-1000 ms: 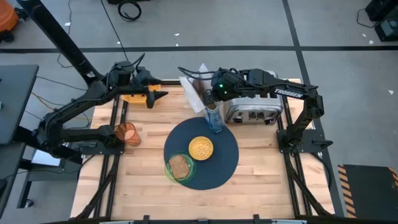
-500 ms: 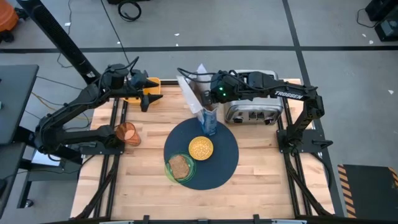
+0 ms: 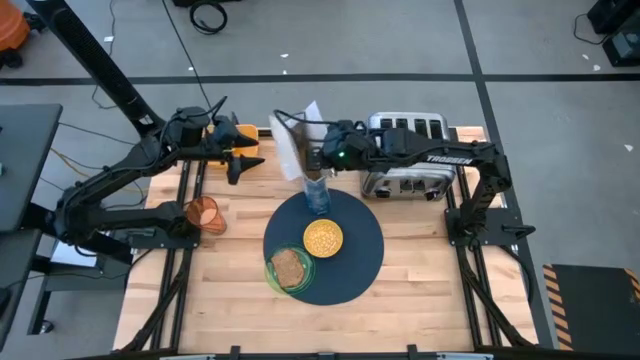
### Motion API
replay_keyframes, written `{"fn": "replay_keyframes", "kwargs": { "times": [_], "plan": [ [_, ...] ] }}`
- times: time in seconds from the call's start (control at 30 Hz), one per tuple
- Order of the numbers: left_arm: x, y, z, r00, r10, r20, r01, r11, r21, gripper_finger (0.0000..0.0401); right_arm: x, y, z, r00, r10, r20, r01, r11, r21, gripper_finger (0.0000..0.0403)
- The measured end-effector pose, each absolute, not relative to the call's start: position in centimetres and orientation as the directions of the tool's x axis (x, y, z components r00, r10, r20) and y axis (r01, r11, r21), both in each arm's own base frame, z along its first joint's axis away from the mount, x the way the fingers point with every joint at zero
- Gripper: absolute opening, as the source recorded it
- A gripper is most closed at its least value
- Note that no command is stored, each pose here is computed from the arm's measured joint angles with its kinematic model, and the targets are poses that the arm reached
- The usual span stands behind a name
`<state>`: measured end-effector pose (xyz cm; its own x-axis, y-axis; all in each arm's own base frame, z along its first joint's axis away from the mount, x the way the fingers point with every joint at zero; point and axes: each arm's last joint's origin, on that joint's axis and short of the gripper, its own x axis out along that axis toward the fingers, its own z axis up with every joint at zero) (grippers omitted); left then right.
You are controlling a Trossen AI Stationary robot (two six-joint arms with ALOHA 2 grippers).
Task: Arrange a breakfast setting
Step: Pour the cereal in the yellow bowl on the dark blue table mat
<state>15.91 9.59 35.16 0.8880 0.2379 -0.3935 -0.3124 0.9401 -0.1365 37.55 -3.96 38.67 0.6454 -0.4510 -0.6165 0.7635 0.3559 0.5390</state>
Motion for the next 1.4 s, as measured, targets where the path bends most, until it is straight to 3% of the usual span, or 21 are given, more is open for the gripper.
{"fn": "replay_keyframes", "kwargs": {
  "times": [0.4,0.53,1.1,1.4],
  "plan": [
    [15.8,8.1,34.6,0.863,0.2,-0.464,-0.303,0.94,-0.158,0.0293,41.6,-4.2,35.3,0.621,-0.559,-0.55,0.756,0.241,0.609,0.0],
    [14.5,7.5,34.6,0.833,0.235,-0.501,-0.345,0.928,-0.139,0.0293,42.4,-4.2,35.0,0.642,-0.55,-0.534,0.74,0.265,0.618,0.0005],
    [13.2,4.6,34.7,0.833,0.165,-0.528,-0.334,0.911,-0.242,0.0293,43.1,-4.7,35.8,0.733,-0.49,-0.471,0.671,0.405,0.622,0.0148],
    [13.0,3.1,35.9,0.895,0.146,-0.422,-0.308,0.885,-0.348,0.0293,41.4,-5.6,38.2,0.745,-0.514,-0.425,0.658,0.466,0.591,0.0184]
  ]
}}
